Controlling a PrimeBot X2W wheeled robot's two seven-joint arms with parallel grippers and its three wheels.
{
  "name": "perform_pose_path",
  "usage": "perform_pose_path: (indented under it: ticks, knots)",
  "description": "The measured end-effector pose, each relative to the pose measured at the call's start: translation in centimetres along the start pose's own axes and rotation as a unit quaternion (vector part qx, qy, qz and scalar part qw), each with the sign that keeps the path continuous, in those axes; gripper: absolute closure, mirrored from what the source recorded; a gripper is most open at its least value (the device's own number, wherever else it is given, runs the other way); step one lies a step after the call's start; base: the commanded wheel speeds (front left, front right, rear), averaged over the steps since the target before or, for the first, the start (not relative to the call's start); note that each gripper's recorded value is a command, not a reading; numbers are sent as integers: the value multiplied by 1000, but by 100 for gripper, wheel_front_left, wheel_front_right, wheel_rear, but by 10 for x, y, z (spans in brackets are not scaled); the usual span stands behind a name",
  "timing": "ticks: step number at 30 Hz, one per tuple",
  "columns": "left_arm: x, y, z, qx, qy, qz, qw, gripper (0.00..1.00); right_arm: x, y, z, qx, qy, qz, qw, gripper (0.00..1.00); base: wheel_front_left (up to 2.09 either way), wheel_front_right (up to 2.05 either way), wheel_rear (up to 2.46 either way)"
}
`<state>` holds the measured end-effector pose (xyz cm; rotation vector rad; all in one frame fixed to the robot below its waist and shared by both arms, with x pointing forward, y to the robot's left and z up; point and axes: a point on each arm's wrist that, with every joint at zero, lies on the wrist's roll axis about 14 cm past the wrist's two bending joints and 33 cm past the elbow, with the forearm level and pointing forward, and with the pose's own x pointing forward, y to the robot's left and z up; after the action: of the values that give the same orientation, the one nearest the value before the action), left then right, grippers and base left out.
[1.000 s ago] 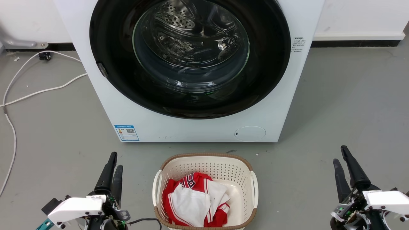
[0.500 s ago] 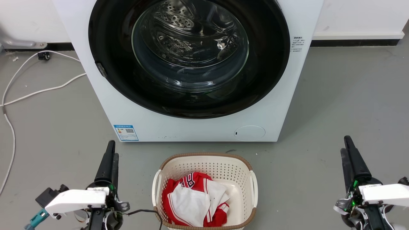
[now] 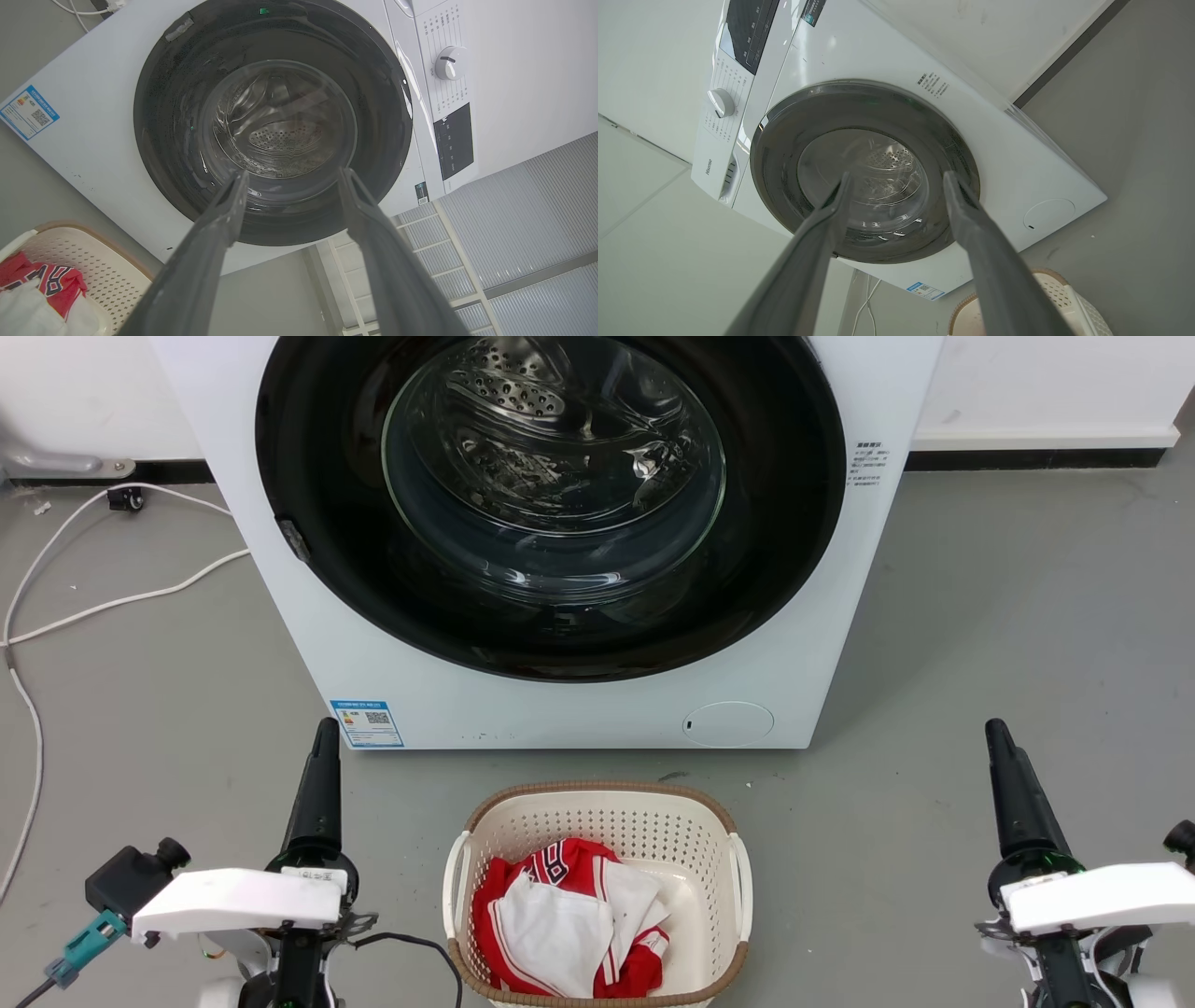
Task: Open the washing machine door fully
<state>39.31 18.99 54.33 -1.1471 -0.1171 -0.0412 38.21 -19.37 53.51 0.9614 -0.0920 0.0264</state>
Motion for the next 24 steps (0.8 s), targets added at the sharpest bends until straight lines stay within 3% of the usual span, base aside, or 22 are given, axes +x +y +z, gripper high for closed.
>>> perform_pose_path:
  ticks: [10, 24]
  knots:
    - [1, -10, -4, 127, 4, -20, 992, 0, -3, 2, -4, -116, 4, 8, 993, 0, 0, 0, 0]
    - [1, -15, -19, 276, 18, -33, 960, 0, -4, 10, -9, -246, 11, 27, 969, 0, 0, 0, 0]
